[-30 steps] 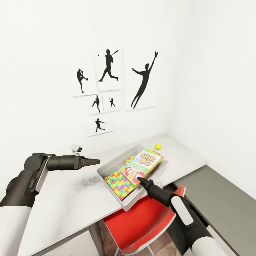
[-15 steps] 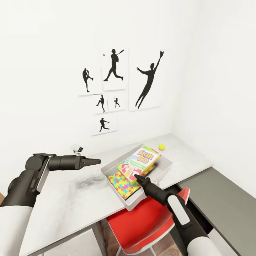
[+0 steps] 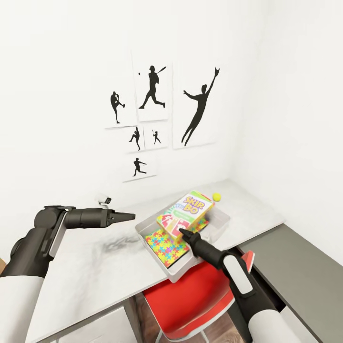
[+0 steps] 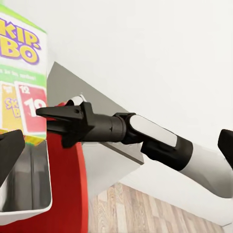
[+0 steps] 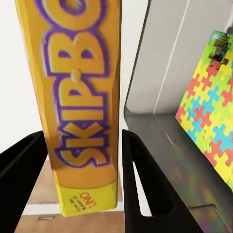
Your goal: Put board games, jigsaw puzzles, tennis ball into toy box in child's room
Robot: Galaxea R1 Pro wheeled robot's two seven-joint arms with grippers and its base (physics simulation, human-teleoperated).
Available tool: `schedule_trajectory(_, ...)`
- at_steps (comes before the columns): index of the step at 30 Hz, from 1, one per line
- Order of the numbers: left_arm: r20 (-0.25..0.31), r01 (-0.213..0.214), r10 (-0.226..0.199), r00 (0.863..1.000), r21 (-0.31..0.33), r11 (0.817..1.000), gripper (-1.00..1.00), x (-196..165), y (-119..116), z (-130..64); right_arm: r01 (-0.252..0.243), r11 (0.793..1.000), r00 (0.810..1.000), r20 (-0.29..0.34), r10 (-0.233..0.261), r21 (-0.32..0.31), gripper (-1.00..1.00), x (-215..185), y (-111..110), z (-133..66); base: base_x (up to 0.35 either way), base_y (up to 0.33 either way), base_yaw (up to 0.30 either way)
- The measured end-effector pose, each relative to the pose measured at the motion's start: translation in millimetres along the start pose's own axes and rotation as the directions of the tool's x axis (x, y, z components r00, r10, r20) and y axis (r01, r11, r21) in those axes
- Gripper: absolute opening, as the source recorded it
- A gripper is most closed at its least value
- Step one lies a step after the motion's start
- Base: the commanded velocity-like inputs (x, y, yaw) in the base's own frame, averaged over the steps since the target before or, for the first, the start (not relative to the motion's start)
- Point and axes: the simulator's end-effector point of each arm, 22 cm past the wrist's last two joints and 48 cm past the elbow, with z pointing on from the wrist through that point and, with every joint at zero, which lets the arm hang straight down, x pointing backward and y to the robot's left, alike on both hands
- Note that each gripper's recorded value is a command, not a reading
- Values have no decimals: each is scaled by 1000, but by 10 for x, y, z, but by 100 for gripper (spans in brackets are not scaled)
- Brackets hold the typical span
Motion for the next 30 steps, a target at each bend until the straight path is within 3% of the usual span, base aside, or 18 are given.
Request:
schedule_trajectory(7, -2, 0, 0, 1000, 0, 1000, 100, 4, 1, 3, 12, 1000, 1000, -1, -12, 0, -100, -71, 167, 122, 0, 0, 0)
schedule_trajectory(8, -2, 0, 0, 1000, 0, 1000, 100, 4, 0, 5, 34, 994, 999, 2, -35, 103, -100, -148, 12, 146, 0, 0, 0)
schedule_trajectory(17, -3, 0, 0, 1000, -1, 1000, 100, 7, 3, 6, 23, 988, 1000, -10, -22, 155, -100, -165, 30, 231, 0, 0, 0)
schedule_trajectory(30, -2, 0, 0, 1000, -1, 1000, 100, 5, 3, 4, -59, 961, 998, 1, 61, 270, -100, -227, -66, 265, 0, 0, 0)
